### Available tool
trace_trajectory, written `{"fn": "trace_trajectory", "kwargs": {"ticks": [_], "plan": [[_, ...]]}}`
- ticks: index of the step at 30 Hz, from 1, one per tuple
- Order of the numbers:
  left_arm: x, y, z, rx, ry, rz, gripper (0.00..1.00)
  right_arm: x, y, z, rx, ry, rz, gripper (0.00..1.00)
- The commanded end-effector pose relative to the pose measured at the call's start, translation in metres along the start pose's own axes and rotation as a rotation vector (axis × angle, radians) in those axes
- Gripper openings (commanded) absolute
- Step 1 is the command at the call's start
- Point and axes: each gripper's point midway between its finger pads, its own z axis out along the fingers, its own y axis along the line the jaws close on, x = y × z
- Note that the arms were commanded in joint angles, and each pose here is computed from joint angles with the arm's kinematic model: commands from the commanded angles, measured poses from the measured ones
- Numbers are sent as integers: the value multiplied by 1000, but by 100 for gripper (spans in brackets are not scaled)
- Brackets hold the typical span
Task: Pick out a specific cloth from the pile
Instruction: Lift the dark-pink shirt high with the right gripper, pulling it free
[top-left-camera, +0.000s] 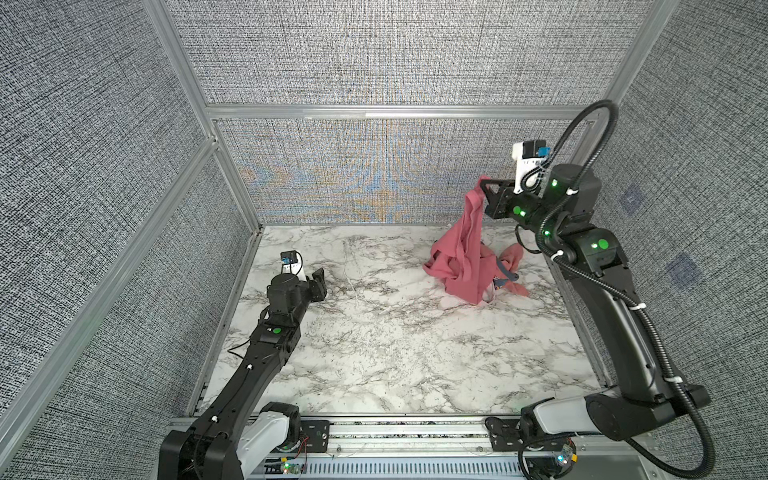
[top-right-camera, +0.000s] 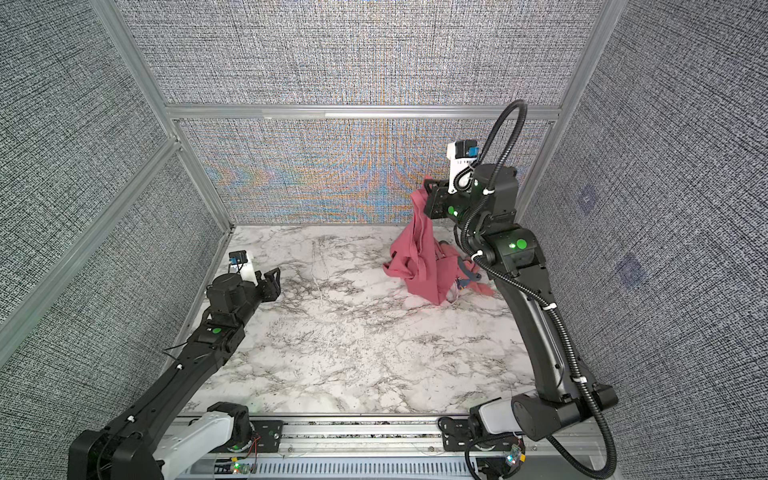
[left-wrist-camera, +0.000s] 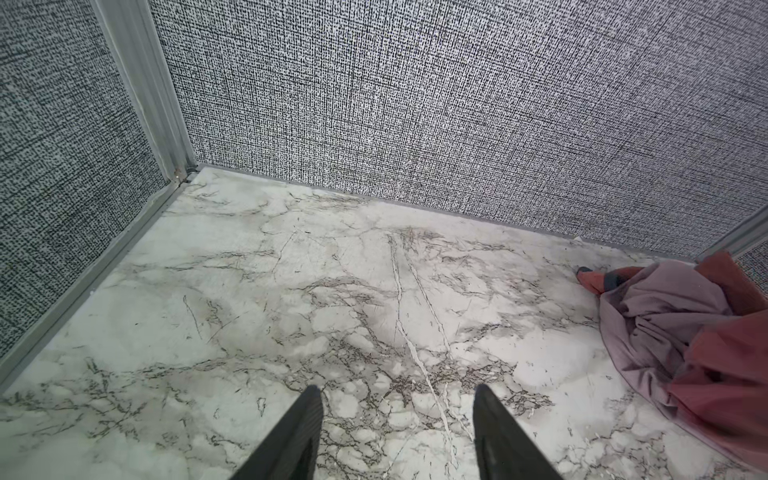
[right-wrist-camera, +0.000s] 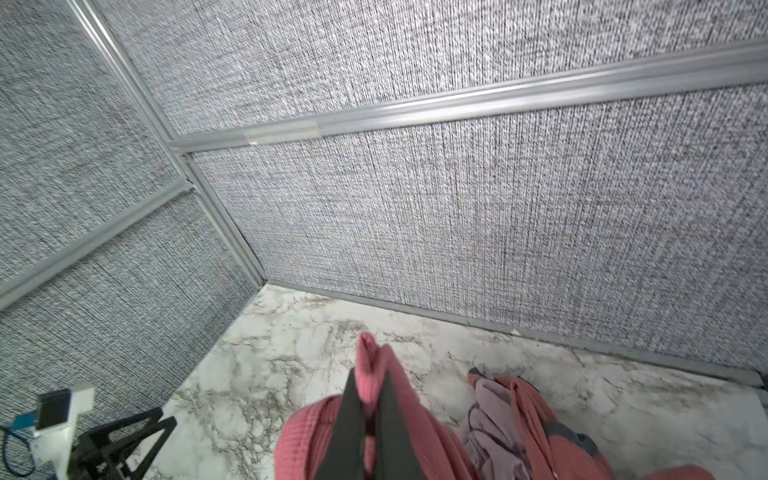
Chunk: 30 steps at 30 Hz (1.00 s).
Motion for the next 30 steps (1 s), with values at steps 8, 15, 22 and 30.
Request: {"fn": "trace_trajectory", "kwargs": {"ticks": [8, 15, 22, 30], "plan": [[-12, -8, -9, 40, -32, -27, 60, -64, 58, -39, -253, -109, 8, 0], [-16, -5, -16, 26, -63, -40, 60, -92, 86, -61, -386, -165, -2, 0], [-20, -6, -20, 31, -72, -48, 59, -106, 104, -69, -488, -174, 16, 0], [-27, -2, -32, 9, -99, -67, 59, -89, 109, -46, -553, -99, 75, 0]]}}
